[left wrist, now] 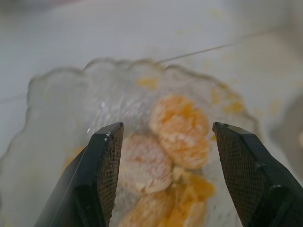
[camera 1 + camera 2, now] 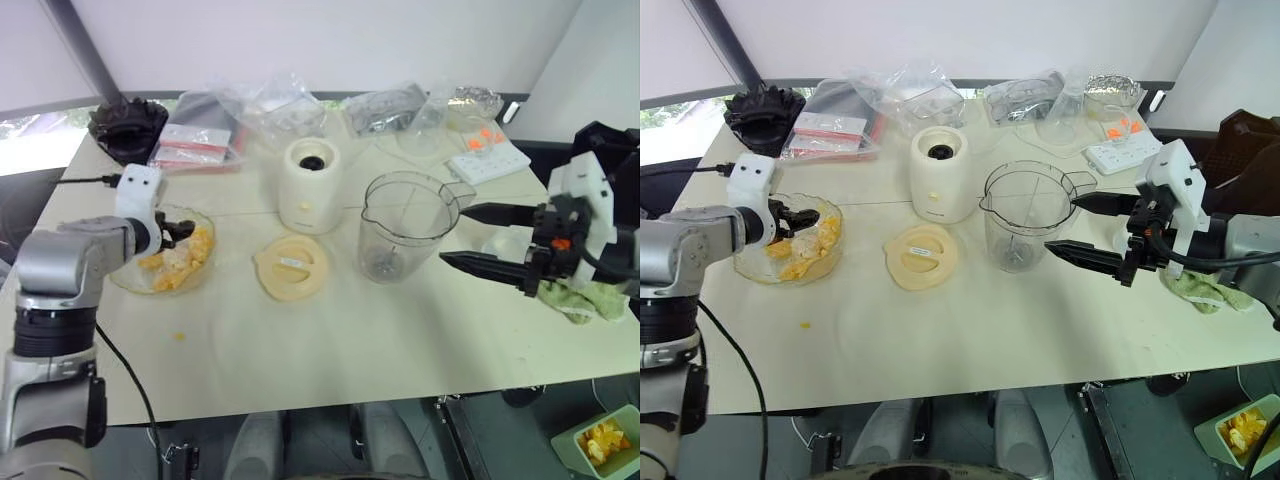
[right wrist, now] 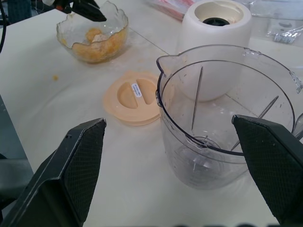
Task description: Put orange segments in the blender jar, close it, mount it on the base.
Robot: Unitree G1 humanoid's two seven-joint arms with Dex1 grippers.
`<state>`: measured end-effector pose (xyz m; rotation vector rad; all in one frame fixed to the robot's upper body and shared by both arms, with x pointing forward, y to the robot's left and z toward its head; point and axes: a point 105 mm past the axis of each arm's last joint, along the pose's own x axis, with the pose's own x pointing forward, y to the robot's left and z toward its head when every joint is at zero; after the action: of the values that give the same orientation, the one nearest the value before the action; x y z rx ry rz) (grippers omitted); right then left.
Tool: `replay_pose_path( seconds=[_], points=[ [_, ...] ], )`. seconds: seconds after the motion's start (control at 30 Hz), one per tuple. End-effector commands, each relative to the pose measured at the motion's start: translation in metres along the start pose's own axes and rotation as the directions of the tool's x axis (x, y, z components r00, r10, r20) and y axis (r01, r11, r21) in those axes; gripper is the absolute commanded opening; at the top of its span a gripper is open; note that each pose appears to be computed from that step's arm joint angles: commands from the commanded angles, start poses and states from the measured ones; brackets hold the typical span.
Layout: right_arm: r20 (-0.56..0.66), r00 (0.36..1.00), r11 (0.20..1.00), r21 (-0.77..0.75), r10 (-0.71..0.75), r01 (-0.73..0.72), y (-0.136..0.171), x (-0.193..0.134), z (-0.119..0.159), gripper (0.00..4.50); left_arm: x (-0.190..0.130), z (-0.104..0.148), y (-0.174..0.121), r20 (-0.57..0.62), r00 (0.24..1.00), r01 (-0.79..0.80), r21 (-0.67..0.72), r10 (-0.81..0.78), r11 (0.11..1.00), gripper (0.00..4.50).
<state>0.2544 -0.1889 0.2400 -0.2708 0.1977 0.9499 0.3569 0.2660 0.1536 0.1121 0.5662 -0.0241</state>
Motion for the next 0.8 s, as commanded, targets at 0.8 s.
replay_pose_path(
  seconds=[0.8],
  points=[
    [0.019, 1.0, 0.999, -0.037, -0.008, 0.009, 0.005, 0.0, 0.009, 4.44, 0.046, -0.009, 0.001, -0.037, 0.999, -0.023, -0.064, 0.021, 0.998, 3.11]
  ],
)
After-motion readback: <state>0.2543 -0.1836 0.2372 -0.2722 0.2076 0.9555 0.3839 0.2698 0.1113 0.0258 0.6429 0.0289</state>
